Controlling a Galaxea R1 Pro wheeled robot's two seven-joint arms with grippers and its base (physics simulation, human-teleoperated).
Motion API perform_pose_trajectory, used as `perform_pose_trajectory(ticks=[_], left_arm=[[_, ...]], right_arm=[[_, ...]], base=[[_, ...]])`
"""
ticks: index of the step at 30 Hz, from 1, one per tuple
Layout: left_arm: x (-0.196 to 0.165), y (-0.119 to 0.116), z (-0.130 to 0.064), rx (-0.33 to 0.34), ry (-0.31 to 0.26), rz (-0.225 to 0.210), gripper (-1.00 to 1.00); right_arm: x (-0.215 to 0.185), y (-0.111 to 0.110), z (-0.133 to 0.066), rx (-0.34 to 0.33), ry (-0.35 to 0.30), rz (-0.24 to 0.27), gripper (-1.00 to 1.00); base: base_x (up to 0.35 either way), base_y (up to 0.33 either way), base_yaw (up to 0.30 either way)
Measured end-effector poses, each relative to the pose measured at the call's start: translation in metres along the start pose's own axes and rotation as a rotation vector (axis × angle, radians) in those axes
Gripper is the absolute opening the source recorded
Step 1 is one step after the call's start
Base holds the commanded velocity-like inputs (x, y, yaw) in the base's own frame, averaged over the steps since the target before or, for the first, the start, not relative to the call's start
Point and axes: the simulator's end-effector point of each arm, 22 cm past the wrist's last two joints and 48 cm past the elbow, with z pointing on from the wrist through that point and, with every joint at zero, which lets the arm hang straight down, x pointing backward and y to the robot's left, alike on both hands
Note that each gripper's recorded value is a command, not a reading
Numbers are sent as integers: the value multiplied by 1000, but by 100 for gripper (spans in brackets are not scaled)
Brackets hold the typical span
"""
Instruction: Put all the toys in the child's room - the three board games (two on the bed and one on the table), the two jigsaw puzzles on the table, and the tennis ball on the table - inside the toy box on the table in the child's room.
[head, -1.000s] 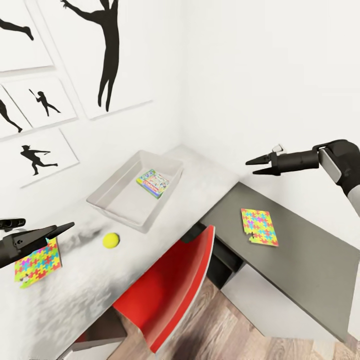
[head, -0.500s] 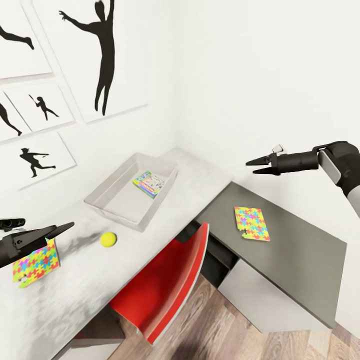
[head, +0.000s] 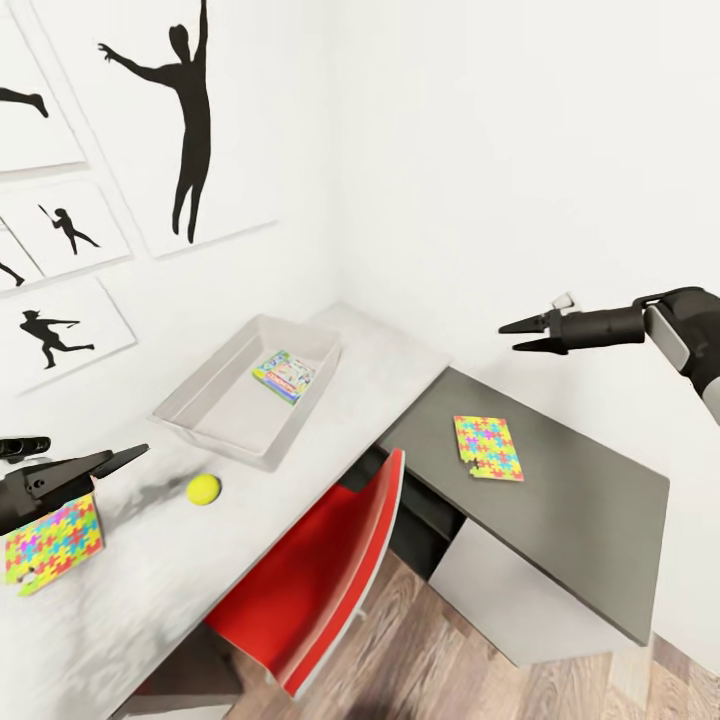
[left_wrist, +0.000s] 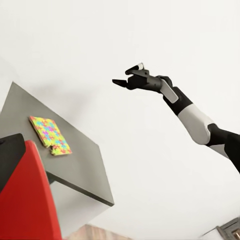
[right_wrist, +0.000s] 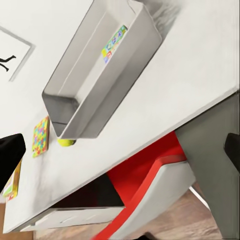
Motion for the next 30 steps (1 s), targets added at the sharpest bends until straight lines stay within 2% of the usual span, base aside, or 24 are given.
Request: perform_pose_trajectory(ticks=[10,24,30], left_arm=[[-4,-7,-1,7,-4,14,100],[-8,-18,-1,17,-10,33,100],[-10,-23,-2,21,-13,42,100]], right_arm=[[-3,4,-9,5,-15,-8,100],[-3,-3,-21,18,-48,-12,100],[4,-20,-28,42,-72,0,100]], base=[[0,0,-143],[0,0,-144],[0,0,-144]])
